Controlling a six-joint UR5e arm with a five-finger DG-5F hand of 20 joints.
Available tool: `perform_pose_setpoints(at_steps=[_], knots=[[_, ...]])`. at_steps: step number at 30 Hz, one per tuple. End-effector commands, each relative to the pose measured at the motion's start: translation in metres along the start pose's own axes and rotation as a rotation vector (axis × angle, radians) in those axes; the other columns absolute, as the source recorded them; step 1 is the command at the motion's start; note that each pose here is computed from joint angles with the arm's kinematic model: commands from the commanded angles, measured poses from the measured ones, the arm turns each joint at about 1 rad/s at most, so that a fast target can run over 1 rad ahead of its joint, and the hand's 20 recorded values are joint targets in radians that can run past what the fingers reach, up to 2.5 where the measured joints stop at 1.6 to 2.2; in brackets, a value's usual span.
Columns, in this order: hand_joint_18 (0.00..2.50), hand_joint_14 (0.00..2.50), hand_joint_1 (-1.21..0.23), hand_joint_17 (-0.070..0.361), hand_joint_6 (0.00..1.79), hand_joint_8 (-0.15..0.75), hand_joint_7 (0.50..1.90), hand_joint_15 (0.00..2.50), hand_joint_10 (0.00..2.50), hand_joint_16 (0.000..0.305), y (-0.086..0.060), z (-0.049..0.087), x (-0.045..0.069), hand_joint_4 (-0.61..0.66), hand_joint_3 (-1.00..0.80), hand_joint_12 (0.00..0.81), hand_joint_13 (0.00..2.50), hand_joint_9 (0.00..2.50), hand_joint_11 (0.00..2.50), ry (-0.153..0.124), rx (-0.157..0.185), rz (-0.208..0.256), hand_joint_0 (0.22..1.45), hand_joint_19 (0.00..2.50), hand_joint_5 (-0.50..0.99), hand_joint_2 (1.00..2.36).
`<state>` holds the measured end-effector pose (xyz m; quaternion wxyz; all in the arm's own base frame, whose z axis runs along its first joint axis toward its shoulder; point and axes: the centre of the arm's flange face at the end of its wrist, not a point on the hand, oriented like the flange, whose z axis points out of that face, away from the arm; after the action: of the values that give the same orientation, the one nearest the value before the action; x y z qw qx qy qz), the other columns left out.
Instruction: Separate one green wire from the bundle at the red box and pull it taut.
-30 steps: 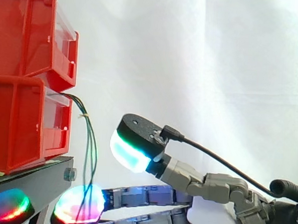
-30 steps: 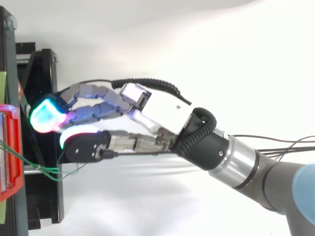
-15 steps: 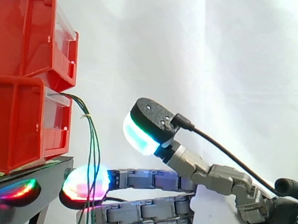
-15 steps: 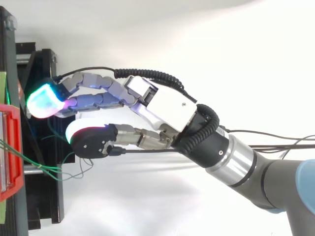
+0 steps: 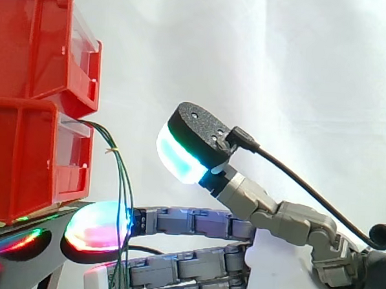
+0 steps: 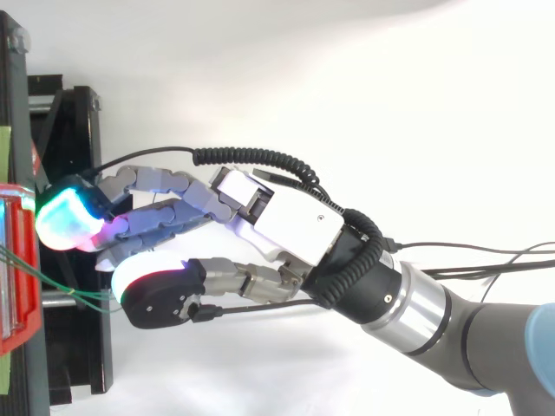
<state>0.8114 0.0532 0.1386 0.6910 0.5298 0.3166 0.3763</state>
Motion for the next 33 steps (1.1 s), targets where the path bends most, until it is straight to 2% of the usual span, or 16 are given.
perform_pose_setpoints(at_steps=[1,5,6,8,9,10,12,19,33], knots=[[0.71,0.0,-0.42,0.142,0.5,0.362,0.72,0.12,0.01,0.063,0.0,-0.002,0.002,0.14,-0.5,0.5,1.01,0.8,0.27,0.002,0.0,0.001,0.41,0.16,-0.27,1.0],[0.71,0.01,-0.41,0.142,0.5,0.363,0.72,0.14,0.01,0.063,0.0,-0.003,0.004,0.14,-0.5,0.495,1.0,0.81,0.26,0.005,-0.001,0.005,0.41,0.17,-0.27,1.0],[0.7,0.0,-0.41,0.142,0.5,0.363,0.72,0.13,0.01,0.063,-0.013,-0.005,0.004,0.14,-0.5,0.493,0.98,0.81,0.27,0.008,0.009,-0.004,0.41,0.17,-0.27,1.0],[0.7,0.0,-0.42,0.142,0.5,0.364,0.72,0.13,0.01,0.063,-0.015,-0.005,0.005,0.14,-0.5,0.491,0.97,0.81,0.26,0.008,0.004,0.01,0.41,0.17,-0.27,1.0],[0.7,0.01,-0.42,0.142,0.5,0.365,0.72,0.13,0.01,0.063,-0.024,-0.007,0.006,0.14,-0.5,0.491,0.97,0.81,0.26,0.009,0.007,0.012,0.41,0.18,-0.27,1.0],[0.7,0.01,-0.42,0.142,0.5,0.363,0.72,0.13,0.01,0.063,-0.025,-0.001,0.013,0.14,-0.5,0.493,0.96,0.81,0.27,0.005,-0.007,0.051,0.41,0.18,-0.27,1.0],[0.7,0.0,-0.42,0.142,0.5,0.365,0.72,0.14,0.01,0.063,-0.035,0.0,0.017,0.14,-0.5,0.485,0.96,0.81,0.25,0.007,-0.001,0.061,0.42,0.18,-0.27,1.0],[0.69,0.01,-0.41,0.143,0.5,0.398,0.7,0.13,0.01,0.063,-0.031,0.003,0.019,0.14,-0.5,0.476,0.95,0.93,0.22,0.013,-0.007,0.056,0.42,0.18,-0.27,1.0],[0.72,0.01,-0.41,0.149,0.5,0.389,0.69,0.23,0.01,0.066,-0.028,-0.004,0.03,0.13,-0.5,0.47,0.99,1.02,0.29,0.026,-0.013,0.067,0.42,0.27,-0.28,1.0]])
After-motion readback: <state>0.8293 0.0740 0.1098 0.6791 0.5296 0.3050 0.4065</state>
